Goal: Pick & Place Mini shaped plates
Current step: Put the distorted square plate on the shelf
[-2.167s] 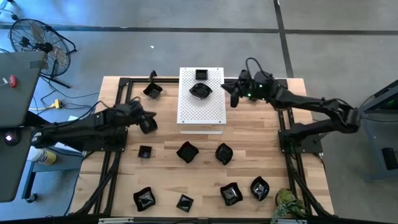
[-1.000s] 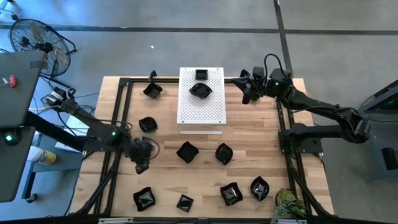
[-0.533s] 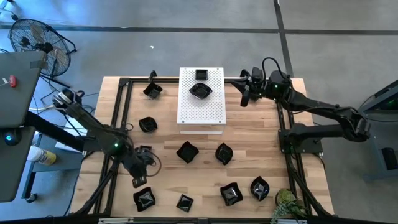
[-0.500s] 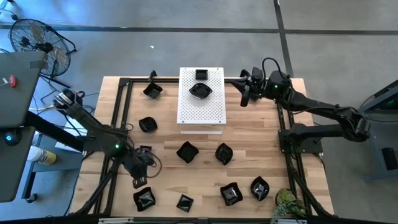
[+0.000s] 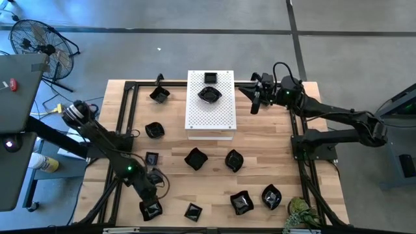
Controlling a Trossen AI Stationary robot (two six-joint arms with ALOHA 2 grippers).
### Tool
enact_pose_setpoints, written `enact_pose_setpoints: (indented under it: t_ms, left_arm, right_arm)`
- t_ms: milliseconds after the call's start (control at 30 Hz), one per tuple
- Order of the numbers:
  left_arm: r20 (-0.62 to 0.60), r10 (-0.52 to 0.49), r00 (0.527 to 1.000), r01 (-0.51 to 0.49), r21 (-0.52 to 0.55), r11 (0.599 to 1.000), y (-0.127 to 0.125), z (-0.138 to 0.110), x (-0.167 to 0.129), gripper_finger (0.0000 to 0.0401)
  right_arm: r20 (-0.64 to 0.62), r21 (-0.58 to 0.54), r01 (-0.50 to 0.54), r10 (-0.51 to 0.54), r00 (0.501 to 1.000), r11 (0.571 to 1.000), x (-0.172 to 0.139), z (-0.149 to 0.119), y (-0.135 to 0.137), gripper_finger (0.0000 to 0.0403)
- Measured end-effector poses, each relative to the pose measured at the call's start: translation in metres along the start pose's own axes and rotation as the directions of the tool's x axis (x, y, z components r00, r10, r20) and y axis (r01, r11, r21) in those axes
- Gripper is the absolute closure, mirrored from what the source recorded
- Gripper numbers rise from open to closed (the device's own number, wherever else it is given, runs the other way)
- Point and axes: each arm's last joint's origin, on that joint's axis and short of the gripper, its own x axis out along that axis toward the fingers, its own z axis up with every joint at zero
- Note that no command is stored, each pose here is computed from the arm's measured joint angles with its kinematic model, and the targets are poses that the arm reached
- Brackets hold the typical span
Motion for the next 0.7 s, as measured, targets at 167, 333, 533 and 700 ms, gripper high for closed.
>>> enact_pose_setpoints:
  t_ms: [167, 333, 533, 700]
  left_arm:
    - [-0.002, -0.007, 1.000, 0.007, -0.045, 0.999, -0.0007, 0.0002, 0.0005, 0.0284]
    - [-0.046, -0.036, 0.998, 0.034, -0.049, 0.998, -0.0029, -0.0008, 0.0004, 0.0229]
    - [-0.068, -0.064, 0.996, 0.062, -0.039, 0.997, -0.0079, -0.0007, -0.0024, 0.0218]
    - [-0.041, -0.056, 0.998, 0.055, -0.040, 0.998, -0.0084, 0.0002, -0.0024, 0.0225]
  right_arm:
    - [-0.001, -0.002, -0.002, 0.002, 1.000, 1.000, 0.0000, -0.0001, 0.0001, 0.0382]
    - [-0.001, -0.004, -0.003, 0.003, 1.000, 1.000, 0.0000, -0.0001, 0.0001, 0.0384]
    - [-0.002, -0.007, -0.003, 0.003, 1.000, 1.000, 0.0000, -0.0001, 0.0001, 0.0383]
    - [-0.003, -0.006, -0.003, 0.003, 1.000, 1.000, 0.0000, -0.0003, 0.0000, 0.0386]
